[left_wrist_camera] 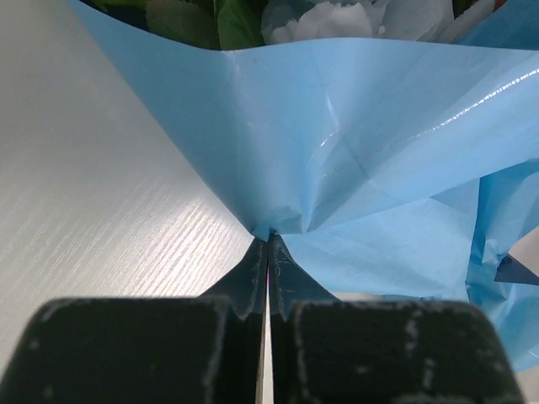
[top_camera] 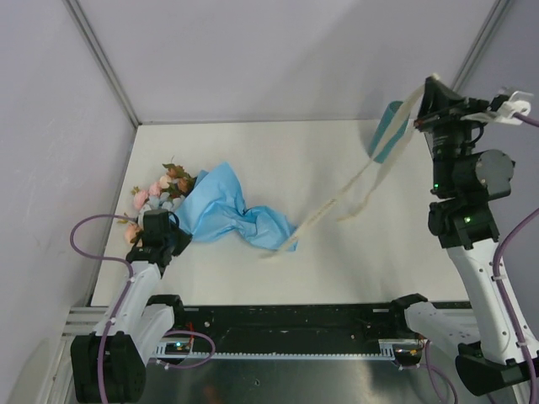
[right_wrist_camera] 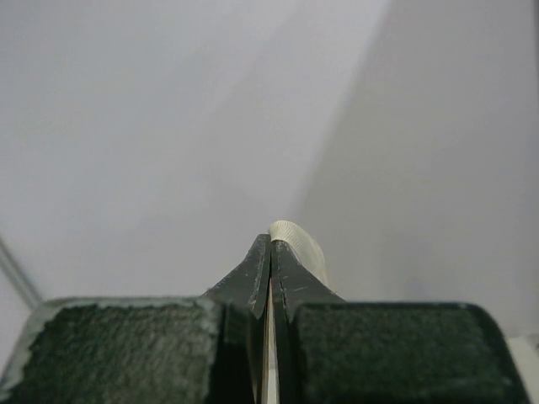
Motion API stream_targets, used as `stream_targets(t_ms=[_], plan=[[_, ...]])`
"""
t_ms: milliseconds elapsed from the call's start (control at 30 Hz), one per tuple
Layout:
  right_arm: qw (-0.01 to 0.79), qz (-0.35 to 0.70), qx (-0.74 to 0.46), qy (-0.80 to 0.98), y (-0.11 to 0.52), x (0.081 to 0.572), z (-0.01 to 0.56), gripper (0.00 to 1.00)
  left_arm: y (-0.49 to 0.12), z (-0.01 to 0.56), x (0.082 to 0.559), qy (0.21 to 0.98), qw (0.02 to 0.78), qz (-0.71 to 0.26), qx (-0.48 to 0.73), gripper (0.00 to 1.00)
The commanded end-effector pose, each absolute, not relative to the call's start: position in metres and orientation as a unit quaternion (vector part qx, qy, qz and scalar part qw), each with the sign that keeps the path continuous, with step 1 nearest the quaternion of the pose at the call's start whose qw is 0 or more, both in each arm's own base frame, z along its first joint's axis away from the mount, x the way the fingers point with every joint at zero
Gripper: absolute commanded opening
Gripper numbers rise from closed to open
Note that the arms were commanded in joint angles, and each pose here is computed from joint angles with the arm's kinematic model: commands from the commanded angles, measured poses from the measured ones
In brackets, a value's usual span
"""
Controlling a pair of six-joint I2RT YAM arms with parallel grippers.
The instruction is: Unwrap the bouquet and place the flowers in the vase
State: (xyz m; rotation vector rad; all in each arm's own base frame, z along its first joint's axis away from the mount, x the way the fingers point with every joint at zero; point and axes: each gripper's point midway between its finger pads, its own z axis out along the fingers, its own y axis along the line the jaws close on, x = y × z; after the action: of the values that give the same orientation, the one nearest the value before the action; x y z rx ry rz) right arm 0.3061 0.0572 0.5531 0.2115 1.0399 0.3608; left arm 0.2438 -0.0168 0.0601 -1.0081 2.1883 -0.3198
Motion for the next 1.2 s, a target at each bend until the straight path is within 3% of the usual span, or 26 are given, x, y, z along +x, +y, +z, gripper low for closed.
stream_targets(t_ms=[0, 167, 533, 1033, 1167], plan=[[0.873, 0.122, 0.077, 0.466, 0.040, 0.304, 0.590, 0.00, -0.017, 0.085, 0.256, 0.827, 0.382, -0.140, -0.389, 0.00], [0.890, 0.055, 0.084, 0.445, 0.010, 0.312, 0.621, 0.00, -0.022, 0.092, 0.258, 0.821, 0.385, -0.157, -0.391, 0.00], [0.887, -0.031, 0.080, 0.454, -0.058, 0.381, 0.647, 0.00, -0.026, 0.097, 0.260, 0.816, 0.384, -0.173, -0.395, 0.00], [0.875, -0.039, 0.068, 0.478, -0.087, 0.462, 0.624, 0.00, -0.033, 0.099, 0.262, 0.818, 0.381, -0.191, -0.387, 0.00], [0.856, -0.019, 0.078, 0.511, -0.088, 0.482, 0.587, 0.00, -0.032, 0.097, 0.262, 0.814, 0.382, -0.190, -0.395, 0.00]])
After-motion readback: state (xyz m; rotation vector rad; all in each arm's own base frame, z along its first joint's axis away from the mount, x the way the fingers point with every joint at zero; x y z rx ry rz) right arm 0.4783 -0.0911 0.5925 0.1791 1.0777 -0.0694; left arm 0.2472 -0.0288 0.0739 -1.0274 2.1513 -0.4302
